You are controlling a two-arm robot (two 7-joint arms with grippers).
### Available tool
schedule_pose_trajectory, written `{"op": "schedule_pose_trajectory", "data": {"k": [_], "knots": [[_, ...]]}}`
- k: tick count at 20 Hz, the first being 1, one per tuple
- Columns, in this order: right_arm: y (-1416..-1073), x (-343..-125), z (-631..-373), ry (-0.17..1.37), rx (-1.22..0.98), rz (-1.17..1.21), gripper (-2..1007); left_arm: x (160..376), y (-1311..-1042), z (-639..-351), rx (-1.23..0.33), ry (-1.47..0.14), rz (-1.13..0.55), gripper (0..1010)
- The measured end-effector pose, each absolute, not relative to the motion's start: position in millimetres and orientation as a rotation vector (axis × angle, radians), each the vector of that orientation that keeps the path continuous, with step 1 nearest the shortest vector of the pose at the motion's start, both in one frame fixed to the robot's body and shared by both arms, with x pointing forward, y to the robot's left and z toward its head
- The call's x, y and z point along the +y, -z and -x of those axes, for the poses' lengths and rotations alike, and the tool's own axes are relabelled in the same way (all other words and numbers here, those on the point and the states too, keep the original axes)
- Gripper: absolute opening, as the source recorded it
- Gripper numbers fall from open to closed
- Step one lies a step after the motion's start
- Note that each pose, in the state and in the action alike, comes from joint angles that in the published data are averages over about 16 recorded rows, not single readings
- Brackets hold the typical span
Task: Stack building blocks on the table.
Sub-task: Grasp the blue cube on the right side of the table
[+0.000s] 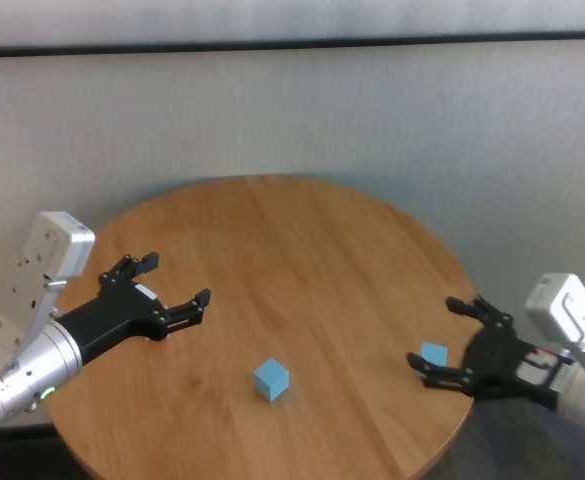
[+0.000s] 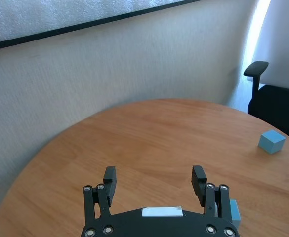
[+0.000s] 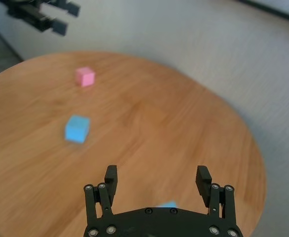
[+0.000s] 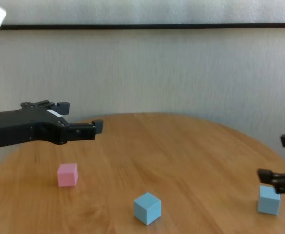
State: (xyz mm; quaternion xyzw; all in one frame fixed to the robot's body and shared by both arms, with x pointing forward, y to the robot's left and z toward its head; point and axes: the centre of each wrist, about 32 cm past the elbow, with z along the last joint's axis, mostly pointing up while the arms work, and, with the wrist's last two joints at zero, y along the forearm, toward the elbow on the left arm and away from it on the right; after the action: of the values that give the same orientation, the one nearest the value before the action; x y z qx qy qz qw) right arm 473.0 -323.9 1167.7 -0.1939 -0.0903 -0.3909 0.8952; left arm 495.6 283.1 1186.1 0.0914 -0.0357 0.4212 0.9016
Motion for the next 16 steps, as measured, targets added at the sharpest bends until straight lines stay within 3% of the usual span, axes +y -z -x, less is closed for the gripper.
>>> {"op": "schedule_pose_trajectory", "data": {"k": [7, 16], "knots": [[-1182, -342, -468, 0.721, -0.058, 0.475, 1001, 282, -1186, -496, -0.073, -0.875, -0.189, 999], [-1176, -357, -483, 0.697, 0.028, 0.521, 1001, 282, -1186, -497, -0.072, -0.878, -0.190, 1000]]}}
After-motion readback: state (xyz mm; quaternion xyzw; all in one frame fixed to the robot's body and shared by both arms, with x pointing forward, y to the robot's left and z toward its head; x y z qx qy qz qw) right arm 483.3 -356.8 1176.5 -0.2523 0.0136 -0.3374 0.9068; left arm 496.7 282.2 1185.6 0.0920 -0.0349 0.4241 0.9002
